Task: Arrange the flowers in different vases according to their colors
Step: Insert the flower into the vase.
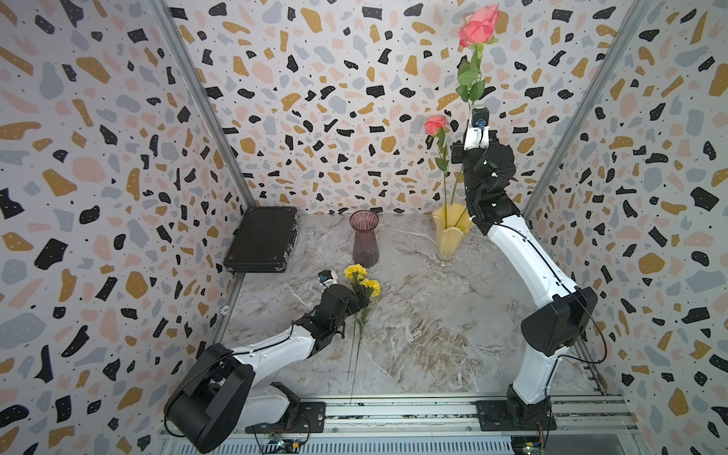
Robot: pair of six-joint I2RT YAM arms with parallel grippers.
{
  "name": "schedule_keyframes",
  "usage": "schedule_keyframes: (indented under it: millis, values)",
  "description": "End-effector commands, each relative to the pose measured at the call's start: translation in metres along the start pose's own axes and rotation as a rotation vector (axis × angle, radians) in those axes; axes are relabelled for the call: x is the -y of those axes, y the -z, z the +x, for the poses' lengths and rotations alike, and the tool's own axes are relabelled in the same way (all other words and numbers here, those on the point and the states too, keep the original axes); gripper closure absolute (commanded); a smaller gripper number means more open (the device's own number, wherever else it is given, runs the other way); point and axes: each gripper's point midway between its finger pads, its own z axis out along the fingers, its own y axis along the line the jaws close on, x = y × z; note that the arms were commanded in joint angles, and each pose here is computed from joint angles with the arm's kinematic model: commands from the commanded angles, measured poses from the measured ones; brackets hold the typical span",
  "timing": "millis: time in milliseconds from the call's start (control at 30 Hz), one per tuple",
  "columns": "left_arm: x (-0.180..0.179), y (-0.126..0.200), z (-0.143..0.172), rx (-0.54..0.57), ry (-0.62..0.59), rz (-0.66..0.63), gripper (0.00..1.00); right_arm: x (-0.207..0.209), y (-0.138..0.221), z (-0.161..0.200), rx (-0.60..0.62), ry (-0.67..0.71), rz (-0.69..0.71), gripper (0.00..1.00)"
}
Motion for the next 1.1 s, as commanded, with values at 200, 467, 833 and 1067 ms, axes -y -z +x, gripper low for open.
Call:
schedule_keyframes:
  millis: [200,467,833,1067]
  values:
    - [0.012,0.0,-0.008,0.026,0.007,0.045,0.01,-0.023,0.007,0.058,-0.04,-0.02,-0.061,1.0]
    - [0.012,0.0,-0.008,0.027,0.006,0.046,0.01,-0.047,0.018,0.106,-0.147,-0.105,-0.152,1.0]
    - [0.011,0.0,-0.007,0.023,0.01,0.043,0.01,-0.073,0.038,0.143,-0.327,-0.187,-0.284,0.82]
    - [0.003,0.006,-0.011,0.045,0.047,0.007,0.01,-0.075,0.062,0.126,-0.399,-0.267,-0.366,0.64]
